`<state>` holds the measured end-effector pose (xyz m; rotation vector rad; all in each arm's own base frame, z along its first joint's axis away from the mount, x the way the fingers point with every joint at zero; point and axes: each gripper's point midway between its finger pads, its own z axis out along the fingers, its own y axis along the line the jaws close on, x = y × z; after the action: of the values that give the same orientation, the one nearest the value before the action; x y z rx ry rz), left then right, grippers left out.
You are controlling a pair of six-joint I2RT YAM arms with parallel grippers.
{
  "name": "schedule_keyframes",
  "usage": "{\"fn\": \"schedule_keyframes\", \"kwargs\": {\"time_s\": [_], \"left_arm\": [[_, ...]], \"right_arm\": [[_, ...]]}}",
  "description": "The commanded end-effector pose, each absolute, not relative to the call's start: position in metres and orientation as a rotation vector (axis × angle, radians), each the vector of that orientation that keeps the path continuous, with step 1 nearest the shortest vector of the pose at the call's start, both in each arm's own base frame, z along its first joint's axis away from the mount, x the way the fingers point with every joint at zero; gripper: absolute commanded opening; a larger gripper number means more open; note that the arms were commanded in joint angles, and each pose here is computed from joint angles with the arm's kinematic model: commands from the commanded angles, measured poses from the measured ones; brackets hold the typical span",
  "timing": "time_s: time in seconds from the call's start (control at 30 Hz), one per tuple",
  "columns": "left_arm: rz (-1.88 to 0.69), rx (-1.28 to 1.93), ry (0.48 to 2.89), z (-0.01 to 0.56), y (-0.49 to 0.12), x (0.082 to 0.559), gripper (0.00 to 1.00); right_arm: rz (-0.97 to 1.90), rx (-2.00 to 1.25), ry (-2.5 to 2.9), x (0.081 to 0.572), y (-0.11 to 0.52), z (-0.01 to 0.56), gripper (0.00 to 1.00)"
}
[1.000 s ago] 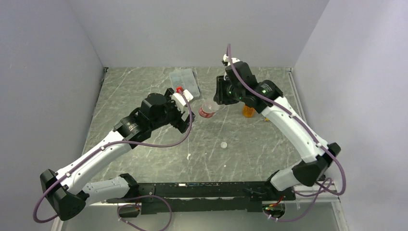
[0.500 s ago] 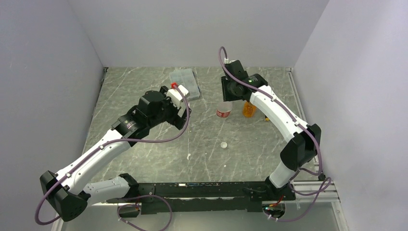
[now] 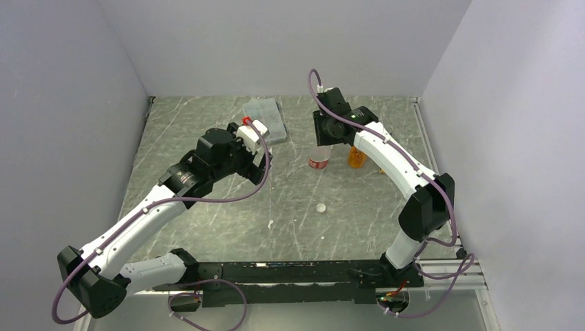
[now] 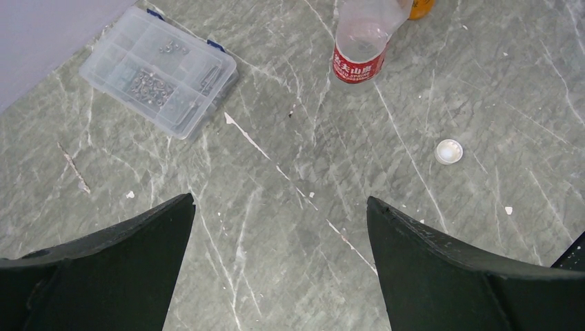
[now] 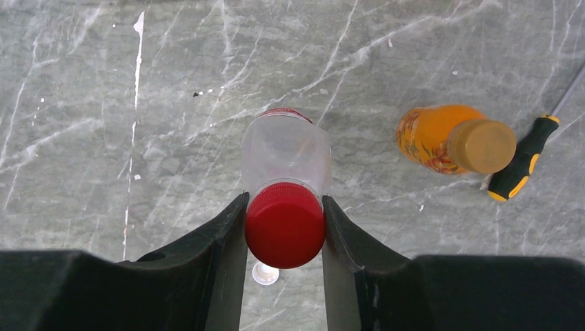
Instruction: Screw on the bottle caps
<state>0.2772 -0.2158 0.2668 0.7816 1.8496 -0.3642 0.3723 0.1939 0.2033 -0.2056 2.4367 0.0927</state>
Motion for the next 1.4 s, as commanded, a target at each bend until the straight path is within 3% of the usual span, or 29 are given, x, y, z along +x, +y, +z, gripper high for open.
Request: {"fn": "schedule_keyframes", "kwargs": {"time_s": [0.0,0.17,0.63,1.0,1.17,1.37], "left_arm": [[-0.405,0.761,1.834,0.275,-0.220,0.278,0.99],[-0.408,0.760,1.839,0.273,-0.220,0.279,0.99],[-0.415,0.763,1.849,0.269,-0.220,0.281,0.99],[-0.430,0.767,1.863,0.268,-0.221,0.280,0.99],[-0.436,0.743,1.843,0.280,-0.217,0.277,0.99],[-0.460,0.724,1.837,0.286,-0.217,0.276,0.99]], "right_arm": [[0.091,-0.210,2.421,0.377,0.196,0.203,0.42],[0.097,-0.216,2.425,0.377,0.199,0.202,0.54],[0.135,-0.237,2.418,0.375,0.210,0.210,0.60],[0.352,-0.215,2.234,0.359,0.215,0.299,0.92],[0.374,-0.012,2.140,0.388,0.169,0.331,0.94],[0.482,0.329,2.103,0.456,0.105,0.311,0.92]]}}
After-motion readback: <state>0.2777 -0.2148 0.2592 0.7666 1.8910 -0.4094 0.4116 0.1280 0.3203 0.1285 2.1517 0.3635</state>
